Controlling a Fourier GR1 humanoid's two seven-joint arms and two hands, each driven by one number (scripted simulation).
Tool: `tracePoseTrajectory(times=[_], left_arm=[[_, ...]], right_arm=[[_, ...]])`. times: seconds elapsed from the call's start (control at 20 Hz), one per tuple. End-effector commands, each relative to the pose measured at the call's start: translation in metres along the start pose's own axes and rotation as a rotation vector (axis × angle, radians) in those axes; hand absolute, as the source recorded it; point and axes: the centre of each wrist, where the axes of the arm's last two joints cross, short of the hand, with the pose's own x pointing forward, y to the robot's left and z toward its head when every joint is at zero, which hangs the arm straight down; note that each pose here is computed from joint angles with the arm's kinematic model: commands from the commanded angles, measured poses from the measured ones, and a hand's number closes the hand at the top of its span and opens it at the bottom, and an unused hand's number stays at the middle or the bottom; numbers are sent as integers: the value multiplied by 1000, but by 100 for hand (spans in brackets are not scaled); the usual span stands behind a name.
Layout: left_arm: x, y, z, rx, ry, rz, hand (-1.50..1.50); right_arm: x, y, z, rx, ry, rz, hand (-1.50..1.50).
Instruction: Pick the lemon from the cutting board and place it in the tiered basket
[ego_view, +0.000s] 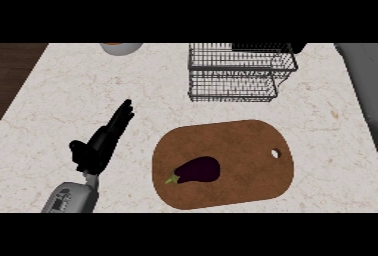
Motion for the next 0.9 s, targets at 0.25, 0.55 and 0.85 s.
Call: tracePoseTrajectory(times=[0.25,0.55,0.85], left_arm=[[11,7,5,-6,-21,2,0],[-2,-7,12,6,4,2,0],[3,-1,5,4,-6,-5,0]], right_arm=[[9,64,-25,59,4,-3,150],[34,84,-31,121,-13,-106,150],[26,94,-34,235,142,-276,150]])
